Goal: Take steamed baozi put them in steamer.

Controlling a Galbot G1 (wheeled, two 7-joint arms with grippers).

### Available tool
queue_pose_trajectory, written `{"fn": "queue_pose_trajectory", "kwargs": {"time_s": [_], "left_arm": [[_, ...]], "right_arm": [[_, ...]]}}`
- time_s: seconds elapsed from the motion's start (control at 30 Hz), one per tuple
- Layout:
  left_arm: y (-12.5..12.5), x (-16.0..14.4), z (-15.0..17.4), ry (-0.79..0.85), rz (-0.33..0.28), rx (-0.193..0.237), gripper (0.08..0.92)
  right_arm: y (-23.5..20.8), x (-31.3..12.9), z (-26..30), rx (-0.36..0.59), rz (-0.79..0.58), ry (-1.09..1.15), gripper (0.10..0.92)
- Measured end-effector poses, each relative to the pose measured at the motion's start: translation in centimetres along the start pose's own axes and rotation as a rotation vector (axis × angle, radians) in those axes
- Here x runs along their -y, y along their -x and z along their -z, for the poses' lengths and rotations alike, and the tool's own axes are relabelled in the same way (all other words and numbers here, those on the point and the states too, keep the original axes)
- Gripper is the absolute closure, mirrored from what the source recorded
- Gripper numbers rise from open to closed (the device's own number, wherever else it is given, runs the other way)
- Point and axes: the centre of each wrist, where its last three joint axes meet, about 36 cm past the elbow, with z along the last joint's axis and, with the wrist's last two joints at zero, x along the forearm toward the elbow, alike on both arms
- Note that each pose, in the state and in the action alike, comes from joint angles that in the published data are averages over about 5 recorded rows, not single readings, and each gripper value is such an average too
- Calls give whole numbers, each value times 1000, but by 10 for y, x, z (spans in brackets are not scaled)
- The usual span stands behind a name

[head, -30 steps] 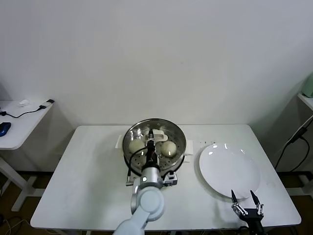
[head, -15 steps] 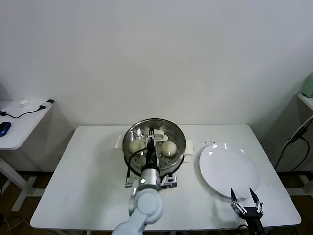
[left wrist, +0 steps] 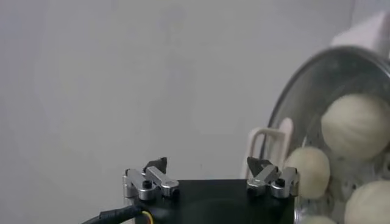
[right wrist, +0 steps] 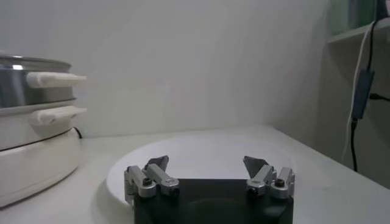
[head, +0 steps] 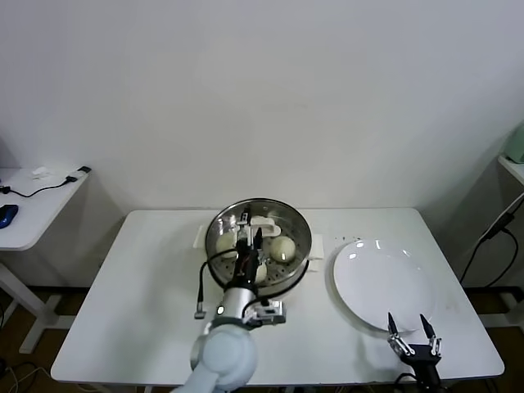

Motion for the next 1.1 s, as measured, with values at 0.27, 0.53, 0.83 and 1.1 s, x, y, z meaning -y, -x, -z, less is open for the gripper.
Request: {"fn": "queue_pose_trajectory", "kwargs": {"time_s": [0.27, 0.53, 0.83, 1.1], "left_arm": [[-21, -22, -42, -404, 11, 103, 177], [-44, -35, -126, -811, 38, 75, 177], [-65, -25, -208, -1121, 55, 28, 177], [-80, 5, -263, -1205, 60, -44, 177]], "right_arm": [[1, 0, 4, 38, -22, -14, 200], [0, 2, 4, 55, -45, -35, 200], [4, 2, 2, 62, -69, -36, 200], [8, 1, 0, 61, -81, -33, 200]]}}
